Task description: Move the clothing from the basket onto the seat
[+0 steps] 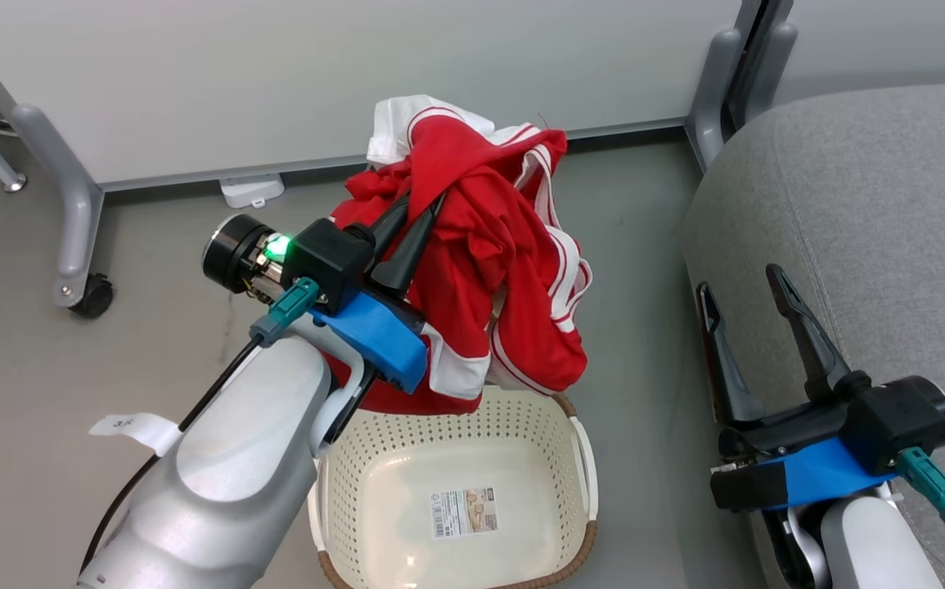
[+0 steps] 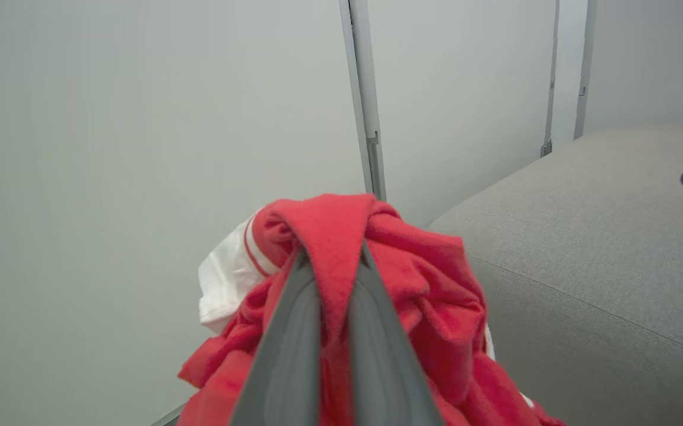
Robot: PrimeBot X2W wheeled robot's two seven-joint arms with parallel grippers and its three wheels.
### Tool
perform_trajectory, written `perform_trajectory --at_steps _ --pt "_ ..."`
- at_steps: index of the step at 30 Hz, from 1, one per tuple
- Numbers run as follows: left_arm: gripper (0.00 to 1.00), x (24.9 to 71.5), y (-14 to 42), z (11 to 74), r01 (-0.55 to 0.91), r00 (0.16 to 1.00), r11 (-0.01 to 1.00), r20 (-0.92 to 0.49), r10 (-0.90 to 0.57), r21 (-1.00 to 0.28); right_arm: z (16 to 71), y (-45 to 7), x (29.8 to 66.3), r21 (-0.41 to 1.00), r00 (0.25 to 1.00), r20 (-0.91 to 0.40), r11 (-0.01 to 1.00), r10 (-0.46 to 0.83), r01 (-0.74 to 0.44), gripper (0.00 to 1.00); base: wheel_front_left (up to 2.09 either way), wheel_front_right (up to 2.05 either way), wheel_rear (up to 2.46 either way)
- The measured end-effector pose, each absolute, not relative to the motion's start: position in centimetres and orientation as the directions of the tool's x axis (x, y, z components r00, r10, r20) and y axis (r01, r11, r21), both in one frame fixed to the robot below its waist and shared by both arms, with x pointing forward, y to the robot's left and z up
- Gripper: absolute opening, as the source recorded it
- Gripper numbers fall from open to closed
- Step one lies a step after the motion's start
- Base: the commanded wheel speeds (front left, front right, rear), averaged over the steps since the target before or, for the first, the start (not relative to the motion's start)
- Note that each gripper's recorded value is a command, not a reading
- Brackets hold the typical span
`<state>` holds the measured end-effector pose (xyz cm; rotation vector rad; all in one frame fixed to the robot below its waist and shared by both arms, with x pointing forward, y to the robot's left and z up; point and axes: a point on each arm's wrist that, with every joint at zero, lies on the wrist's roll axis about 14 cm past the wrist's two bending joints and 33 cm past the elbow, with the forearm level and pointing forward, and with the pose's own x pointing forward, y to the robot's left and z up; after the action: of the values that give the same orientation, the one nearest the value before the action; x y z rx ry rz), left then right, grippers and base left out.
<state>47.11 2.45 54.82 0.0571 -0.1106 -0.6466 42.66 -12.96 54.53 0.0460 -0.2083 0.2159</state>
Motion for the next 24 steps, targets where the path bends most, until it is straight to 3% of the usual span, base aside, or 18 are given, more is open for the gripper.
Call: perform_trajectory --at_steps 14,24 --pt "0.0 46.1 2.3 57.0 0.6 0.786 0.796 0.13 -0.605 0.079 55.3 -12.5 41.5 0.04 0.949 0.23 0.972 0.217 -0.232 1.0 0.0 0.0 0.0" --pt "0.0 46.2 2.6 57.4 0.597 0.786 0.798 0.138 -0.602 0.083 58.6 -9.5 42.6 0.019 0.9 0.32 0.947 0.297 -0.319 1.0 0.0 0.0 0.0"
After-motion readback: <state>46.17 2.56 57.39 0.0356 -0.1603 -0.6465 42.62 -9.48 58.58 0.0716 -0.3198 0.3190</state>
